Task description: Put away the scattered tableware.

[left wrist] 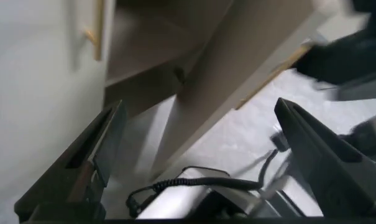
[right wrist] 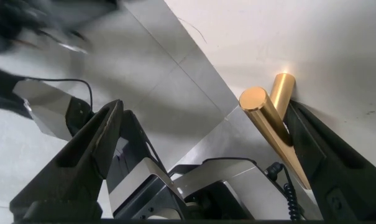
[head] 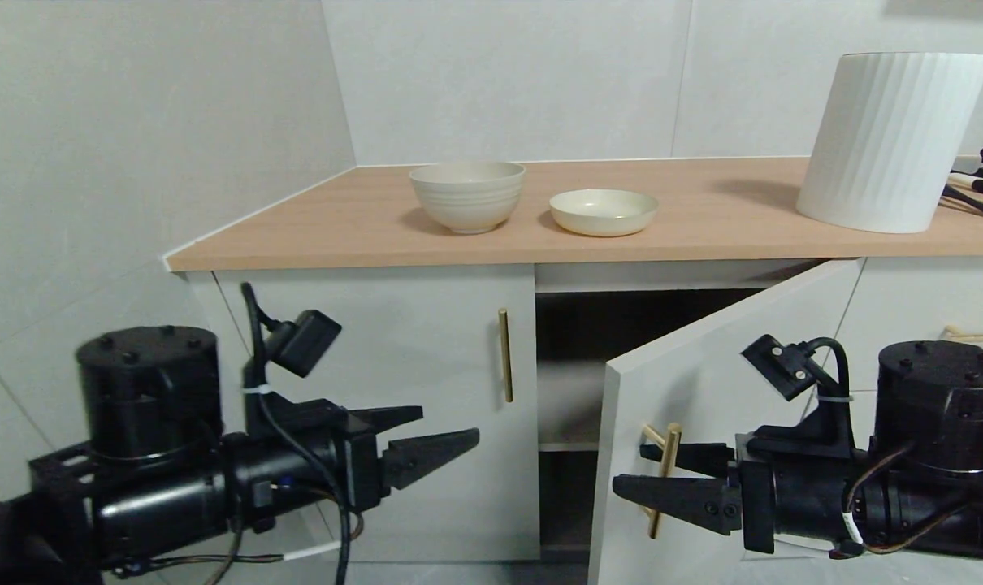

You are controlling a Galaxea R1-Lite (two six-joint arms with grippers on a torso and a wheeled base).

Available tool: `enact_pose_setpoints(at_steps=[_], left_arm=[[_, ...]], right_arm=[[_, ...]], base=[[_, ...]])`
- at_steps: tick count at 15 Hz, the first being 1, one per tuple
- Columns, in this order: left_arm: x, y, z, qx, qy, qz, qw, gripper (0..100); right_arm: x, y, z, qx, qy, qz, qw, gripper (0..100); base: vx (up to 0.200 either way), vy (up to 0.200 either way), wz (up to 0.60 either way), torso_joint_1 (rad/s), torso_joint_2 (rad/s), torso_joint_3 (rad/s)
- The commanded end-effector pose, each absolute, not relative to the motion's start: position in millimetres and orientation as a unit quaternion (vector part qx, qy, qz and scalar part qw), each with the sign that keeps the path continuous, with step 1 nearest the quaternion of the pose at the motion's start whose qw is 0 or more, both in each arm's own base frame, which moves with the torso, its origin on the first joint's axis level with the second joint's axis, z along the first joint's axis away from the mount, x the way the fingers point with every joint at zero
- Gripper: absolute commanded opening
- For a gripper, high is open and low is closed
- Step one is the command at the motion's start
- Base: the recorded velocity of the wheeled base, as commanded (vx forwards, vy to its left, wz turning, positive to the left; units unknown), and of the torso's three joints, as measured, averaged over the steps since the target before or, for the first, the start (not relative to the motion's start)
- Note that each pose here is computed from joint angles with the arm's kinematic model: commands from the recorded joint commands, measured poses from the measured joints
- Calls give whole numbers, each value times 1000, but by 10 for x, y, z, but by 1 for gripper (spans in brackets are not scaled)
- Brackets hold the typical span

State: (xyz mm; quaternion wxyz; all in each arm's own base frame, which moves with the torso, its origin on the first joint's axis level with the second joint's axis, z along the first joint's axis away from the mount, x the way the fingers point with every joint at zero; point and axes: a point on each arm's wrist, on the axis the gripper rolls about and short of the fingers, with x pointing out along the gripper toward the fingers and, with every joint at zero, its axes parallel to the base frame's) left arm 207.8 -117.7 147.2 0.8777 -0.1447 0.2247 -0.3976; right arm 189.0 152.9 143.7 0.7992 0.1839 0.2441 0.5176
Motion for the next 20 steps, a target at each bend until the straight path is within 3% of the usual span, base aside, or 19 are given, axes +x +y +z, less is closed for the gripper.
enact_pose_setpoints(at_steps=[1,4,5,9,12,16,20], left_arm=[[2133,-1445,947,-124,292,-377,870,100],[2182,-1504,898,-120,275,-359,884,100],[2182,-1504,898,-120,275,-359,884,0],[2419,-1672,1037,-128,231,-373,889,0],[2598,-1857,896,-128,235,-393,880,0],[2655,-2211,732,-147,190,-472,848,0],[2629,-2419,657,-143,192,-489,838,0]], right_arm=[[1891,1530,1433,184,245,517,799,100],[1898,1535,1418,184,248,517,799,100],[1898,1535,1418,184,248,517,799,100],[1901,1537,1410,181,248,517,799,100],[1890,1529,1404,181,249,517,799,100],[1870,1509,1444,181,240,517,801,100],[1880,1521,1384,179,252,514,800,100]], base=[[0,0,0,0,0,0],[0,0,0,0,0,0],[0,0,0,0,0,0],[0,0,0,0,0,0],[0,0,0,0,0,0],[0,0,0,0,0,0],[0,0,0,0,0,0]])
